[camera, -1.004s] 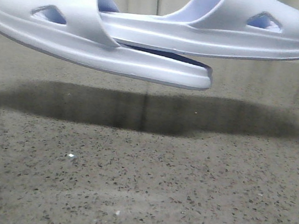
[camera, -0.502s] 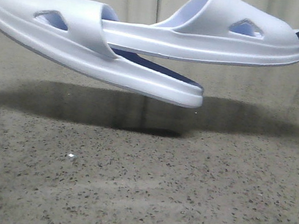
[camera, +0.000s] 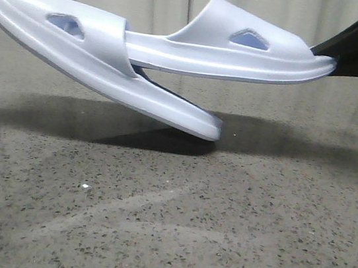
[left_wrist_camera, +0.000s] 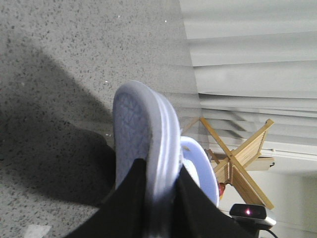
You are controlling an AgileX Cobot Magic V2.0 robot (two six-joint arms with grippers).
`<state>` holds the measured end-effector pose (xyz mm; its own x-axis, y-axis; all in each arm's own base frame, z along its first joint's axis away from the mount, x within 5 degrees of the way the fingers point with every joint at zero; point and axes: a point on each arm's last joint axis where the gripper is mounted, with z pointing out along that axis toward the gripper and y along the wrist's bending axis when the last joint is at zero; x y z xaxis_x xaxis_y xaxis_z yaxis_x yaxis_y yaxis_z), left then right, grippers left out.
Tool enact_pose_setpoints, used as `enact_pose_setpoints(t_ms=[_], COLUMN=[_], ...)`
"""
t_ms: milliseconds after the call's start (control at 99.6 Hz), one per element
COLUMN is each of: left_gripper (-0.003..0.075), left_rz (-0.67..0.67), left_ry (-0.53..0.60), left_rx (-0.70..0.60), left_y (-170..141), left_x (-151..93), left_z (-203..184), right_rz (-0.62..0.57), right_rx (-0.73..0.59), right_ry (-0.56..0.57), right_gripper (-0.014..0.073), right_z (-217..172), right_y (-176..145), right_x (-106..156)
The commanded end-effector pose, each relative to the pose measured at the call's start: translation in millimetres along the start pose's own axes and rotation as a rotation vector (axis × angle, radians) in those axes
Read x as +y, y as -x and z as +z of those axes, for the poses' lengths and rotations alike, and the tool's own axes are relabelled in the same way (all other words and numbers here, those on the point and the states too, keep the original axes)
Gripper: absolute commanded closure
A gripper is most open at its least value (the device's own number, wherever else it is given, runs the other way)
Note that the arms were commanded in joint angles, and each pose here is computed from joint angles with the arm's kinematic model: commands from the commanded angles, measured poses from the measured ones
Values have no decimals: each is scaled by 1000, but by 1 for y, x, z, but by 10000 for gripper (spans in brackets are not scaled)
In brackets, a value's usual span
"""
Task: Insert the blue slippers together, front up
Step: 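Swing the right-held slipper over and stack it onto the left-held slipper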
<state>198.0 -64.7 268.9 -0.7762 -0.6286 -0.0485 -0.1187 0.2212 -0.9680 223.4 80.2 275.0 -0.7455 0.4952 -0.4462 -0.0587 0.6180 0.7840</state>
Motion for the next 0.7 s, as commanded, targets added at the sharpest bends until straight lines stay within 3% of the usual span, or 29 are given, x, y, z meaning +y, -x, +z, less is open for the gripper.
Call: enact_pose_setpoints(t_ms=[0,482,693], left_gripper=[704,704,704], left_rz=[-39,-29,-29], left_ry=[-165,-192,-250], left_rx=[86,185,215], left_y=[-8,-24,-27], left_x=[-23,-28,-33], left_z=[-2,5,3], right_rz=[-22,-59,-84], right_rx=[61,135,137], right_ry=[115,191,276], right_gripper=[702,702,702], right_z=[-2,16,15], right_y=[-5,-20,-21], right_x=[20,30,37])
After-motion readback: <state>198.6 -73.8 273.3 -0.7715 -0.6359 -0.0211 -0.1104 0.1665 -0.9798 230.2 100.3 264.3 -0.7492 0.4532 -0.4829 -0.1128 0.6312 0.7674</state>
